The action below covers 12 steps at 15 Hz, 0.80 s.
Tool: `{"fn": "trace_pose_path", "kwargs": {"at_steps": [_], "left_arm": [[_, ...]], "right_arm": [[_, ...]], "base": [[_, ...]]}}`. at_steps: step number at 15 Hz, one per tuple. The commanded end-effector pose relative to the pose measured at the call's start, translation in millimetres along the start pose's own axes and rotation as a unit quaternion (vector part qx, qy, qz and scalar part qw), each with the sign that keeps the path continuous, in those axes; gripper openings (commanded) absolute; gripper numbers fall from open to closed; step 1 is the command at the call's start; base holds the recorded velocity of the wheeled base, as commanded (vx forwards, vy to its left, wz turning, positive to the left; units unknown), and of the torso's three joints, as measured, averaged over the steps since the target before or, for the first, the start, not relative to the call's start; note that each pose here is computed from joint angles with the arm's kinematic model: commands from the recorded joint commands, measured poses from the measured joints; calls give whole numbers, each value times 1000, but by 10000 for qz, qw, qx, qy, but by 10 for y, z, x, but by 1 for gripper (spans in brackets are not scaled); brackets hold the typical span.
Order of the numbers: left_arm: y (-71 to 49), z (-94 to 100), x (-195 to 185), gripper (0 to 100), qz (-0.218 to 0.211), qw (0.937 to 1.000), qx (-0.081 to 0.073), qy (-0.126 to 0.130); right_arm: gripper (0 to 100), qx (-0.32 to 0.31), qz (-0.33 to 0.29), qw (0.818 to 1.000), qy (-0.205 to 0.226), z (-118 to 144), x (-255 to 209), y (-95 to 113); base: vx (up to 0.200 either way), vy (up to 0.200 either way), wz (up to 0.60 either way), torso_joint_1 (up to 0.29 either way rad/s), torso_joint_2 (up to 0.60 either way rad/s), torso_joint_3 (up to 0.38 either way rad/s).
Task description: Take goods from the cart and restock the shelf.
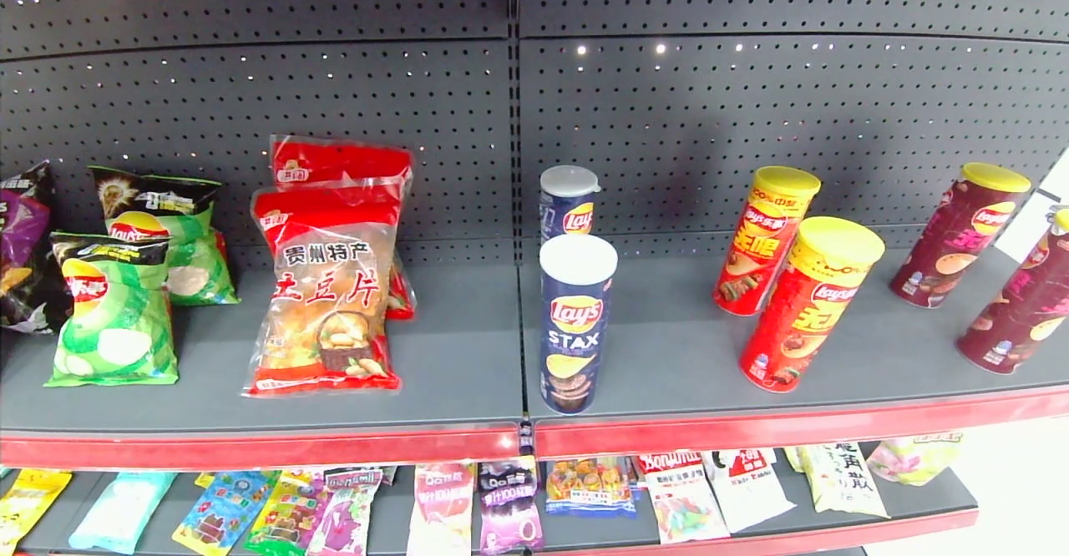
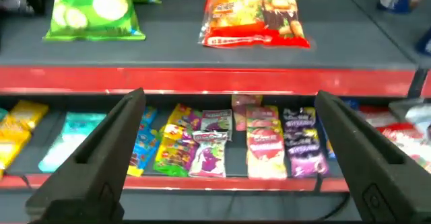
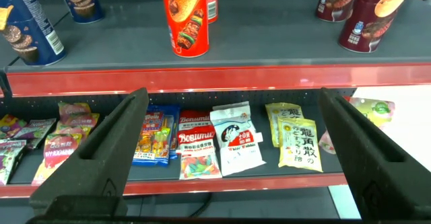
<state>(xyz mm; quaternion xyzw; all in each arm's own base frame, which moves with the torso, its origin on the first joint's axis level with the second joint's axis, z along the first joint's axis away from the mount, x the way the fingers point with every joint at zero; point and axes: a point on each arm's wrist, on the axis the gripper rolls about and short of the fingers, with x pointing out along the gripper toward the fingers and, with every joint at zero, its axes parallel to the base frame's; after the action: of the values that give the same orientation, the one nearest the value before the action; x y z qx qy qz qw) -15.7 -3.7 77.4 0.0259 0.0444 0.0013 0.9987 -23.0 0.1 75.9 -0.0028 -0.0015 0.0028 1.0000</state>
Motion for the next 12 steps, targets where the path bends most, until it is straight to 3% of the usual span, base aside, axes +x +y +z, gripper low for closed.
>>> {"fn": "trace_pose_path", "kwargs": {"at_steps": [1,2,5,6,8,9,10,11,12], "left_arm": [[9,3,5,100,179,9998,40,34],[25,2,3,100,547,9984,-97,50],[22,2,4,100,478,9987,-174,43],[9,1,8,100,132,9996,-221,66],[36,-2,-7,100,-551,9984,-95,-59],[37,-3,-11,100,-396,9992,-41,-86],[31,-18,-51,100,-51,9993,-152,-331],[39,-20,-58,100,122,9987,-303,-380],[43,-20,-63,100,214,9984,-307,-416]], "right_arm": [[100,-3,3,10000,7,0,1,0],[100,-11,3,10000,7,0,1,0],[100,-11,3,10000,7,0,1,0],[100,-11,3,10000,7,0,1,0],[100,-3,3,10000,7,0,1,0],[100,-3,3,10000,7,0,1,0],[100,5,3,10000,7,0,1,0],[100,-3,3,10000,7,0,1,0],[100,-3,3,10000,7,0,1,0]], "base": [[0,0,0,0,0,0],[0,0,0,0,0,0],[0,0,0,0,0,0],[0,0,0,0,0,0],[0,0,0,0,0,0],[0,0,0,0,0,0],[0,0,0,0,0,0],[0,0,0,0,0,0],[0,0,0,0,0,0]]}}
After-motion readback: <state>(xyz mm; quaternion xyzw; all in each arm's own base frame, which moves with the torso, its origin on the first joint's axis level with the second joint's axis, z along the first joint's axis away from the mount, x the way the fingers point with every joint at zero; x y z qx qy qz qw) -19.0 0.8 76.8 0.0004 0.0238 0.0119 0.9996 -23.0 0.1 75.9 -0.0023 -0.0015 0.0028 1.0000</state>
